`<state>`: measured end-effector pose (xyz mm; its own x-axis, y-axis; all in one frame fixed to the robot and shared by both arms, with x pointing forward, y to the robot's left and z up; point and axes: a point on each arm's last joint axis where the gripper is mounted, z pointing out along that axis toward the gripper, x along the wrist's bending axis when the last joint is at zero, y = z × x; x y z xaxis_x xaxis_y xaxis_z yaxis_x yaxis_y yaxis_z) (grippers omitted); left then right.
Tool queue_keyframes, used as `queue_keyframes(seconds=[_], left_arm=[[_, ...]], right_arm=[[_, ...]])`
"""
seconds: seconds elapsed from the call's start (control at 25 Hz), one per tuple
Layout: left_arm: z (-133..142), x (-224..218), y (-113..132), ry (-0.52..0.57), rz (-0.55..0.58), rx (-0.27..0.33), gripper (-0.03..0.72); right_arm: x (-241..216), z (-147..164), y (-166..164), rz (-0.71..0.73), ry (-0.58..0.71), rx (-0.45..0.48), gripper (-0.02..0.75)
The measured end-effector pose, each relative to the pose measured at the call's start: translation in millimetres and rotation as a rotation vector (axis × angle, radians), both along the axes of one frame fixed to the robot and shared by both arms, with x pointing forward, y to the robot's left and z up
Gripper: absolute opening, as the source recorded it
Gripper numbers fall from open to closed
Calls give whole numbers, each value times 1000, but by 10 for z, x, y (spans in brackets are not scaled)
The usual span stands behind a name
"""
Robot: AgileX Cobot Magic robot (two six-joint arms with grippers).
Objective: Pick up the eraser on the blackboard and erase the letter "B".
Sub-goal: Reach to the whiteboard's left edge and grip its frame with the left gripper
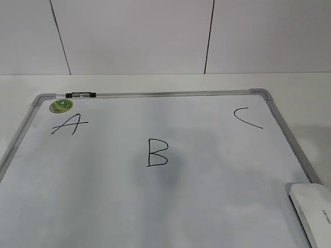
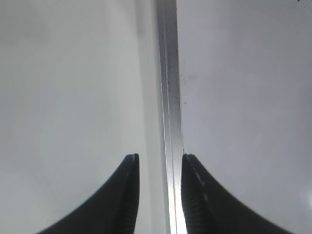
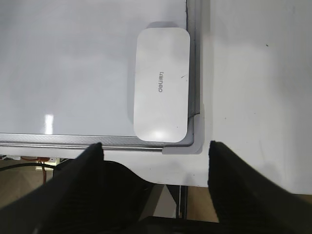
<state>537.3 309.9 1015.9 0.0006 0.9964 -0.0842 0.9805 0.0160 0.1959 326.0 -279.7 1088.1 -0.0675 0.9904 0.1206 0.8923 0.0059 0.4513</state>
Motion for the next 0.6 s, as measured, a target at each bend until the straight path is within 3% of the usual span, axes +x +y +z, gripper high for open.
queue_keyframes(seconds=[0.32,0.6], left_arm=[[-433,230,1,45,-30,-11,237],[-542,313,2,25,-36,-12,237]], right_arm=[[0,0,0,0,0,0,516],[1,1,0,0,-2,0,516]])
